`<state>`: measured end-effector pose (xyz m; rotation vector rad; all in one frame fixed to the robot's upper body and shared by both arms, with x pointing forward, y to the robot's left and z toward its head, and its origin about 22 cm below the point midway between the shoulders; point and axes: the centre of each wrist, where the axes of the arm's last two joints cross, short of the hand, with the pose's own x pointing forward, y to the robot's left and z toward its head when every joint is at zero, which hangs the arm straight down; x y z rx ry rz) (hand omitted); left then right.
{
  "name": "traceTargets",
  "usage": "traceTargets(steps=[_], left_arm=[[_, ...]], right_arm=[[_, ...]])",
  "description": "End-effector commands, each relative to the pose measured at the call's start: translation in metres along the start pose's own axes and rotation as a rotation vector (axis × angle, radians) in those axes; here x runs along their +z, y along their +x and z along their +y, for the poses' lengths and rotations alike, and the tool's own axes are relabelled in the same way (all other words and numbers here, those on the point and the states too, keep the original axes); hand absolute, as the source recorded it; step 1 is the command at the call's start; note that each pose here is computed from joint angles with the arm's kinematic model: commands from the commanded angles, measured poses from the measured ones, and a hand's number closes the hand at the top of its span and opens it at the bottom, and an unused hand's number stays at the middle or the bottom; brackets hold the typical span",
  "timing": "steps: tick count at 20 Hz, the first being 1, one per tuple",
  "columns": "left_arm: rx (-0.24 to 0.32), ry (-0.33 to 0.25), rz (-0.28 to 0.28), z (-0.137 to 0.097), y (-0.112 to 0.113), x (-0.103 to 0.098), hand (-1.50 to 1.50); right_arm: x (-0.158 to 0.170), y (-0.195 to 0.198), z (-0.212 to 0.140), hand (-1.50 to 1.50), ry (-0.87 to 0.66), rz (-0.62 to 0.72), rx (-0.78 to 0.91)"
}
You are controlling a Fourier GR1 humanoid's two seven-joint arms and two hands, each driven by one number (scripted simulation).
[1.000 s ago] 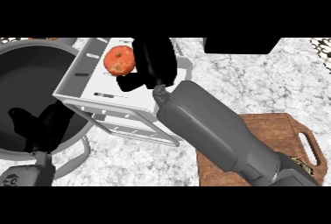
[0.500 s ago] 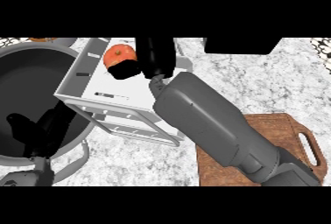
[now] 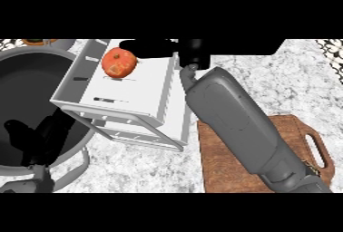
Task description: Pick the squash from the cutting board and place it in the tiered basket
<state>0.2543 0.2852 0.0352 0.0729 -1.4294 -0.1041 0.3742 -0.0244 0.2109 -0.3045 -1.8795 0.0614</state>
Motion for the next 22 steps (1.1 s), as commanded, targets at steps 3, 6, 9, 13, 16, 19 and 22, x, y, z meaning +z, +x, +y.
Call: traceTargets(steps=[3, 6, 9, 13, 16, 19, 22], left_arm=[[-0.003, 0.013, 0.012, 0.015, -0.009, 0.009, 0.00], [0.022, 0.025, 0.025, -0.008, -0.005, 0.002, 0.00], [0.016, 0.011, 0.012, 0.010, -0.025, 0.000, 0.00], [0.009, 0.021, 0.014, 0.002, -0.003, 0.002, 0.00], [0.016, 0.029, 0.017, 0.020, 0.006, 0.001, 0.00], [0.005, 0.009, 0.000, 0.003, 0.000, -0.003, 0.00], [0.009, 0.006, 0.001, 0.008, 0.005, -0.008, 0.00]], right_arm=[[-0.018, -0.010, -0.070, -1.50, -0.171, -0.010, -0.060], [-0.032, -0.018, -0.126, -1.50, -0.233, 0.005, -0.073], [-0.024, -0.021, -0.154, -1.50, -0.285, -0.005, -0.091], [-0.016, -0.011, -0.217, -1.50, -0.281, -0.002, -0.081], [-0.016, -0.022, -0.261, -1.50, -0.305, -0.011, -0.069], [-0.012, -0.020, -0.296, -1.50, -0.306, -0.017, -0.059], [-0.013, -0.031, -0.316, -1.50, -0.297, -0.030, -0.050]])
